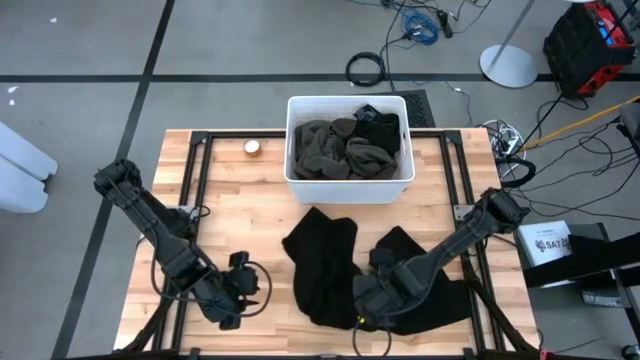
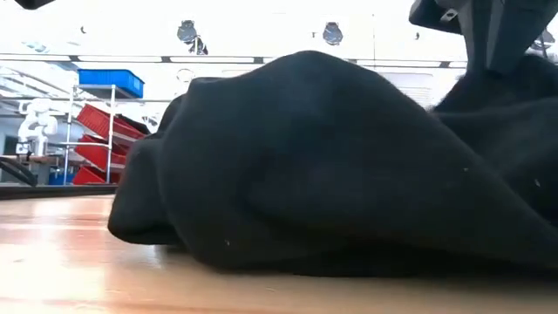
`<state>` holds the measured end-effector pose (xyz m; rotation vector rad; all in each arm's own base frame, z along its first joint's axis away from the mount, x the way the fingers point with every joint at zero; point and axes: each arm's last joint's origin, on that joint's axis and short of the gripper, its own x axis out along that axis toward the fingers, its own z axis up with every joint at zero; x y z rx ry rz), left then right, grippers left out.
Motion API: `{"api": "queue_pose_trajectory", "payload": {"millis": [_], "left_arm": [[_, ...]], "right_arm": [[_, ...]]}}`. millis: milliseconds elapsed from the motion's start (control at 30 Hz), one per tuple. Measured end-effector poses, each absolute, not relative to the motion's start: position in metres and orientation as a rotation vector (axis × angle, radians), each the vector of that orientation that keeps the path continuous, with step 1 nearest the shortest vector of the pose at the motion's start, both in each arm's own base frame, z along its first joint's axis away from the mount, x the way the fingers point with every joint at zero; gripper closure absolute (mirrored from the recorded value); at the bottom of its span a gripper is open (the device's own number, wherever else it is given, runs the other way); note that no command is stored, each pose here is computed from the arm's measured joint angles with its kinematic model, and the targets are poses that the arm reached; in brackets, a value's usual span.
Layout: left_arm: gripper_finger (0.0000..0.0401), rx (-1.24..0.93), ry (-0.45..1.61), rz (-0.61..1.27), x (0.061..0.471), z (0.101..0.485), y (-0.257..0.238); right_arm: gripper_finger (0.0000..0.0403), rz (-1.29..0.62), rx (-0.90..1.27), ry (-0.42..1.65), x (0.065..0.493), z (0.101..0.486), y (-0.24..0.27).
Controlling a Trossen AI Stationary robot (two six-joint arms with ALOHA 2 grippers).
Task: Fold laundry
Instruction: Fold the black shirt
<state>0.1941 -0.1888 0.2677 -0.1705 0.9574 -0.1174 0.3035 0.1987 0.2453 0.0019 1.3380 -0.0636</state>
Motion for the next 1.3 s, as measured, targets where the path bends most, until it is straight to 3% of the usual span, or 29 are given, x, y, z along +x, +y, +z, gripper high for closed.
{"api": "queue_pose_trajectory", "payload": {"millis": [333, 500, 600, 900, 967, 1133, 1300], "left_arm": [[0.0232, -0.174, 0.955, -0.114, 0.195, 0.268, -0.188], [0.0232, -0.177, 0.951, -0.116, 0.195, 0.268, -0.188], [0.0232, -0.178, 0.951, -0.116, 0.195, 0.268, -0.188], [0.0232, -0.176, 0.952, -0.117, 0.195, 0.268, -0.189], [0.0232, -0.176, 0.952, -0.117, 0.195, 0.268, -0.188], [0.0232, -0.176, 0.952, -0.117, 0.195, 0.268, -0.188], [0.0232, -0.176, 0.952, -0.117, 0.195, 0.268, -0.188]], "right_arm": [[0.022, -0.077, -0.002, 1.265, 0.312, 0.247, 0.196], [0.0199, 0.024, -0.009, 1.162, 0.332, 0.238, 0.203], [0.0199, 0.022, -0.018, 1.203, 0.336, 0.228, 0.2], [0.0231, -0.007, -0.027, 1.433, 0.341, 0.184, 0.194], [0.0259, -0.02, -0.035, 1.471, 0.339, 0.18, 0.193], [0.0385, -0.022, -0.092, 1.516, 0.334, 0.181, 0.19], [0.0397, -0.103, -0.203, 1.544, 0.326, 0.211, 0.189]]}}
